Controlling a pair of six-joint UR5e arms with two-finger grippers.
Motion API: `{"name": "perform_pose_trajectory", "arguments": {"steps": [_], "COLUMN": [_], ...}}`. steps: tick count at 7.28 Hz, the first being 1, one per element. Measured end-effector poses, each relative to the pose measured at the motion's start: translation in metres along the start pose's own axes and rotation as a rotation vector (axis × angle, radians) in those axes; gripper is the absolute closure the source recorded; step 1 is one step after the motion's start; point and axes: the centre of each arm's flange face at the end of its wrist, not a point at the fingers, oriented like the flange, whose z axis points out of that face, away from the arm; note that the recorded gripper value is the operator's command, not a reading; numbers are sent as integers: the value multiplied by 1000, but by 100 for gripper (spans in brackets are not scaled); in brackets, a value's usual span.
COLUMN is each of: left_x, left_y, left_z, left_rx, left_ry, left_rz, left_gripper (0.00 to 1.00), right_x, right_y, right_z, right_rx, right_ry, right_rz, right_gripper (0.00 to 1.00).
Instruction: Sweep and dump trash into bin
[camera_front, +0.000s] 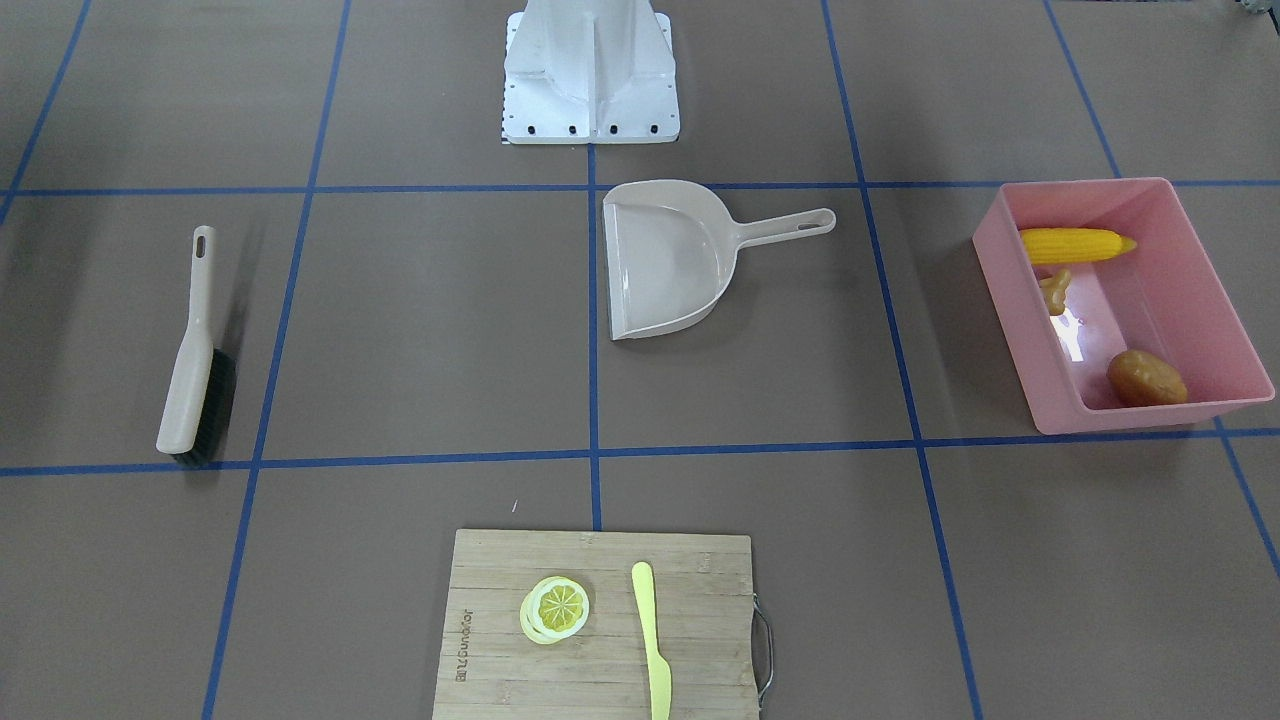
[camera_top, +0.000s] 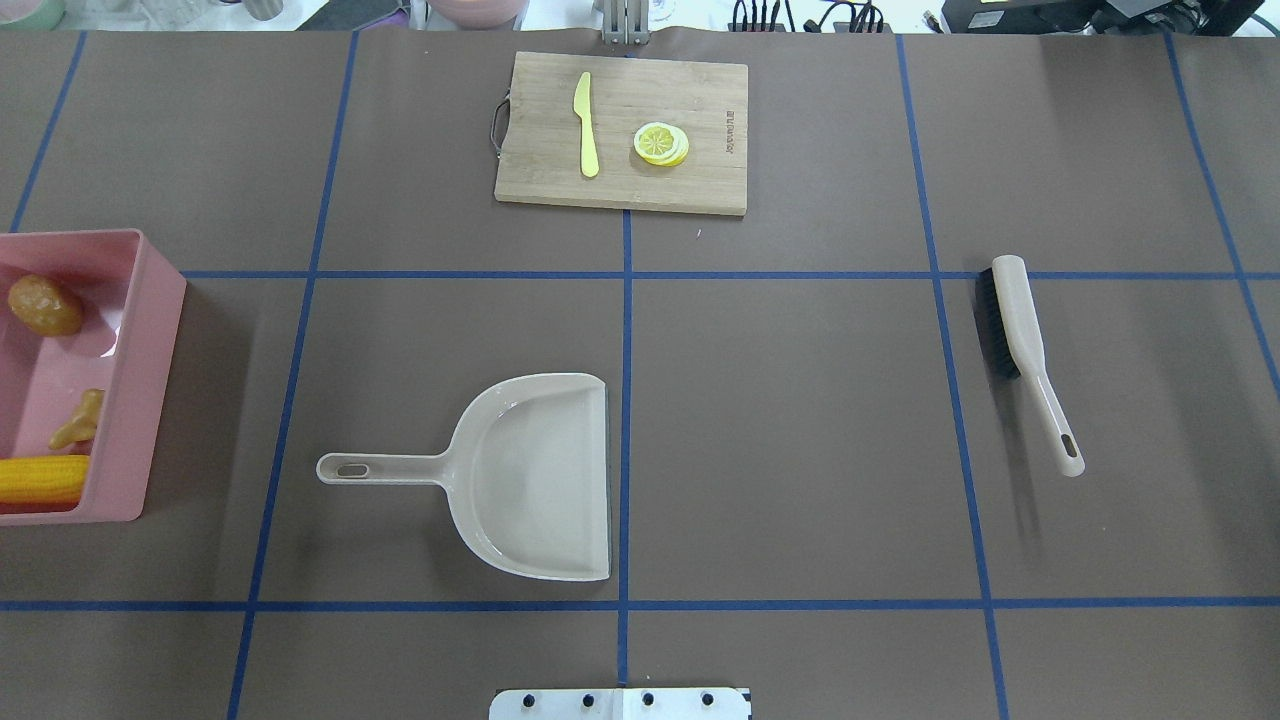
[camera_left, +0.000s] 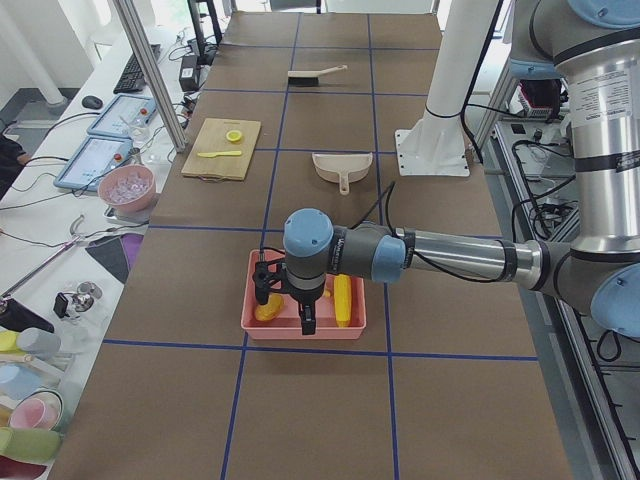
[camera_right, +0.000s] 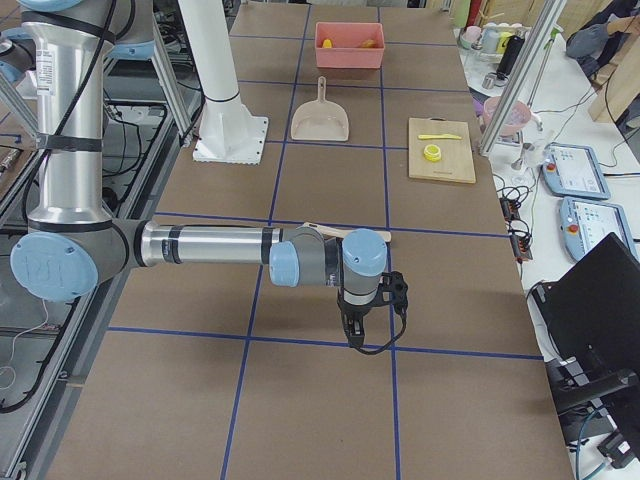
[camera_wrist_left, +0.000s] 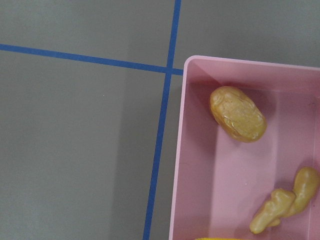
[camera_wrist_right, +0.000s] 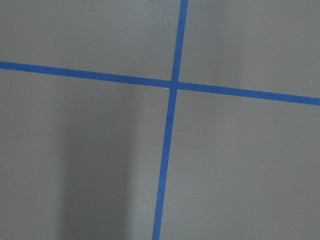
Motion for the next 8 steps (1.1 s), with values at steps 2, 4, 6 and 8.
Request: {"name": "perform_pose_trajectory", "arguments": {"steps": [2, 4, 6, 8], "left_x": [-3, -4, -4, -4], "left_y": [1, 1, 1, 1], "left_z": [-1, -2, -3, -4], "left_rx": [3, 5, 6, 7], "left_ry": [1, 2, 2, 3], "left_rz": [-7, -11, -11, -11], "left_gripper": [1, 1, 1, 1], "right_x": [0, 0, -1, -1], "right_y": [0, 0, 0, 0], "right_z": [0, 0, -1, -1], "right_rx": [0, 1, 2, 3], "right_ry": [-1, -1, -1, -2], "right_rz": [1, 1, 0, -1], "right_gripper": [0, 0, 0, 0]}}
